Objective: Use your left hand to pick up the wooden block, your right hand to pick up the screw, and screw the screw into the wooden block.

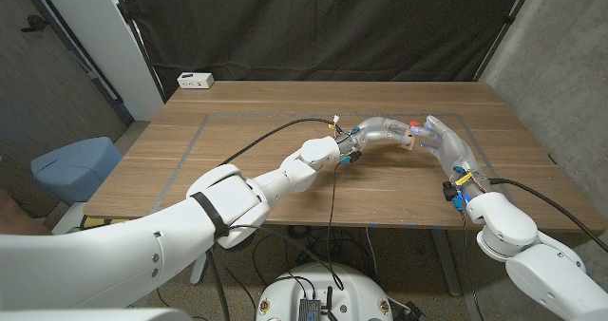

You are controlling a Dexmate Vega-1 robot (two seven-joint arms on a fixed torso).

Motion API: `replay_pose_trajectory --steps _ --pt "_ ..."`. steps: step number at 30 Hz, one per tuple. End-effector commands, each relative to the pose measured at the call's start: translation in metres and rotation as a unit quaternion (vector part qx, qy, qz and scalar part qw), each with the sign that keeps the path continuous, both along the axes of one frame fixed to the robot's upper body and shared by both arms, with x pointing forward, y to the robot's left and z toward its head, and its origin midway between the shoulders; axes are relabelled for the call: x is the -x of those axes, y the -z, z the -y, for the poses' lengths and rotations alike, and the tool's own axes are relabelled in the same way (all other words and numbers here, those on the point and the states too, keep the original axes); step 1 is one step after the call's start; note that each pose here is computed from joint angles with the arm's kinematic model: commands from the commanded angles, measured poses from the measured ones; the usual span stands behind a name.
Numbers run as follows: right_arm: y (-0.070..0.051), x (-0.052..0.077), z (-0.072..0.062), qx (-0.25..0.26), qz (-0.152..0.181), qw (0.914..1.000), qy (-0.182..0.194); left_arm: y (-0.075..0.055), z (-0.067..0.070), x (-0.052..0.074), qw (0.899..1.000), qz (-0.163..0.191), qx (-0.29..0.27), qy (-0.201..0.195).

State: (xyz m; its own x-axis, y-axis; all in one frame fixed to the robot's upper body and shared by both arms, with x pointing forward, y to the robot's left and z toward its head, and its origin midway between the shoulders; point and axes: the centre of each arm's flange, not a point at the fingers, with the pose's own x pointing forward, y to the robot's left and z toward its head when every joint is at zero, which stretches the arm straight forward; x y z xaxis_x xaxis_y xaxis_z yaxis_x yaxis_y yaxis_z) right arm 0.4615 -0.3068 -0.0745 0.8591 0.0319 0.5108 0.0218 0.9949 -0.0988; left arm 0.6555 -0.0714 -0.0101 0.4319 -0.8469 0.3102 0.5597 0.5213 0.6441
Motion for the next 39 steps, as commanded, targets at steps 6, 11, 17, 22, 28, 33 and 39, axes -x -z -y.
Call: replay_pose_trajectory --steps 6,11,17,22,28,33,39 --pt "0.002 0.01 0.014 -0.008 0.001 0.9997 0.025 0.001 0.001 0.0 1.0 0.0 -0.001 -0.004" --pt "0.003 0.012 0.018 -0.012 0.002 0.9993 0.034 0.001 0.001 -0.001 1.0 -0.001 0.0 -0.004" --pt "0.002 0.012 0.02 -0.015 0.003 0.9992 0.038 0.001 0.001 -0.001 1.0 0.0 0.0 -0.005" --pt "0.002 0.01 0.02 -0.015 0.003 0.9991 0.039 0.0 0.001 0.0 1.0 0.002 0.0 -0.004" --pt "0.001 0.01 0.021 -0.014 0.003 0.9991 0.041 0.0 0.002 0.0 1.0 0.002 0.0 -0.003" --pt "0.0 0.009 0.022 -0.013 0.003 0.9991 0.039 -0.001 0.002 0.001 1.0 0.005 0.0 -0.001" --pt "-0.002 0.007 0.022 -0.008 0.001 0.9995 0.032 -0.002 0.002 0.002 1.0 0.009 0.001 0.001"
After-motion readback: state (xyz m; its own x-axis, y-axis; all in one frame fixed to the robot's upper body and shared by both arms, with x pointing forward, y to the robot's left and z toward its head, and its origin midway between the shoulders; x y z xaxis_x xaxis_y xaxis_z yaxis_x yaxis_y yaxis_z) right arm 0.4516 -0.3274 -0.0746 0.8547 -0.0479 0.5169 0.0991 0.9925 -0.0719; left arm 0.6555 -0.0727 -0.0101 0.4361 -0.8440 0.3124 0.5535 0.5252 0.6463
